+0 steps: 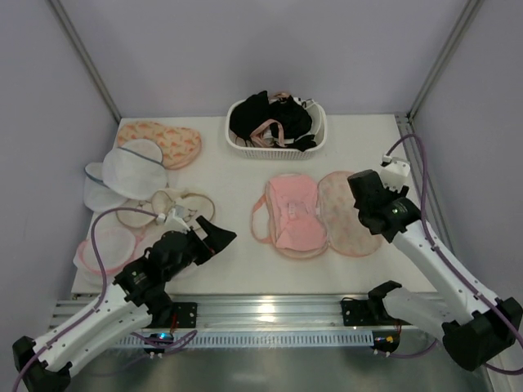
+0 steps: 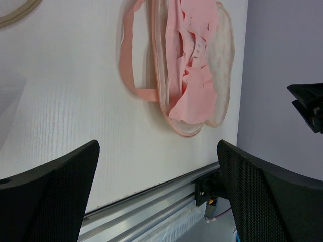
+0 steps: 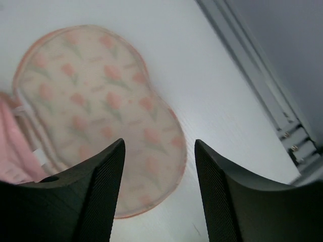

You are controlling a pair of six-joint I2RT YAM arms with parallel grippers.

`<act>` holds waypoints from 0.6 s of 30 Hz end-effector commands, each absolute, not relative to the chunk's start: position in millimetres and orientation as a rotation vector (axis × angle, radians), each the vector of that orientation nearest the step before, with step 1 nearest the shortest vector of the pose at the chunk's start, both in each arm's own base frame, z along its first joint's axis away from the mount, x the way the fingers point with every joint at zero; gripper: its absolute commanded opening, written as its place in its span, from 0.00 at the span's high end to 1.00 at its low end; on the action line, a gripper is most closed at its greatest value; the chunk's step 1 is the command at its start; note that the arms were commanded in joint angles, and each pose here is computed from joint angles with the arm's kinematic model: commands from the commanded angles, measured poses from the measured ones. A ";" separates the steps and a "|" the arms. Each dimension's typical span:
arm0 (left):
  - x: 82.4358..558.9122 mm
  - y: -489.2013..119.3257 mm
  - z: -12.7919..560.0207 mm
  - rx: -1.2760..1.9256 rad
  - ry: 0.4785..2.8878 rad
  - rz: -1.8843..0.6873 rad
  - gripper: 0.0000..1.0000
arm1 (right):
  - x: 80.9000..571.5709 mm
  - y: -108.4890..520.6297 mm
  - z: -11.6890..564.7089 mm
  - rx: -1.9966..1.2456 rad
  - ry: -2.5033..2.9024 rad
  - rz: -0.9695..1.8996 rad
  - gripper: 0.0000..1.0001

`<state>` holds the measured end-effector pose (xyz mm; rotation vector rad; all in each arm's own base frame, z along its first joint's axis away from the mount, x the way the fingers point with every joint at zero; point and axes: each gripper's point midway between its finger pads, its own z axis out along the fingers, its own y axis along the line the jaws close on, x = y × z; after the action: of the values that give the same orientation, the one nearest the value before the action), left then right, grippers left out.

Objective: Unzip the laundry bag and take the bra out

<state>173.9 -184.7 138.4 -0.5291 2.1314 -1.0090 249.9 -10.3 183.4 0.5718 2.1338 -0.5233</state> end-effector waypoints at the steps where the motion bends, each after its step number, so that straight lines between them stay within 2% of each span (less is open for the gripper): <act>1: 180.0 -189.9 170.2 -0.485 2.045 -1.070 0.00 | 276.1 40.0 209.8 0.367 2.056 -0.108 0.37; 4: 178.9 -188.5 170.3 -0.486 2.040 -1.072 0.01 | 278.0 87.4 198.3 0.209 2.112 0.166 0.32; 8: 176.1 -186.8 170.2 -0.485 2.044 -1.076 0.01 | 282.1 137.3 152.1 0.105 2.194 0.443 0.25; 9: 176.1 -186.3 171.7 -0.487 2.038 -1.081 0.01 | 288.2 136.0 143.9 0.118 2.187 0.440 0.25; 13: 173.9 -182.3 173.1 -0.490 2.029 -1.077 0.00 | 291.4 173.8 111.3 0.052 2.244 0.786 0.24; 18: 171.3 -175.8 175.4 -0.497 2.014 -1.069 0.01 | 312.6 188.8 95.4 0.033 2.212 0.952 0.25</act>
<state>170.2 -180.2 157.8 -0.5061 2.0593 -1.0636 281.9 150.5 47.8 0.1759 2.4470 0.6481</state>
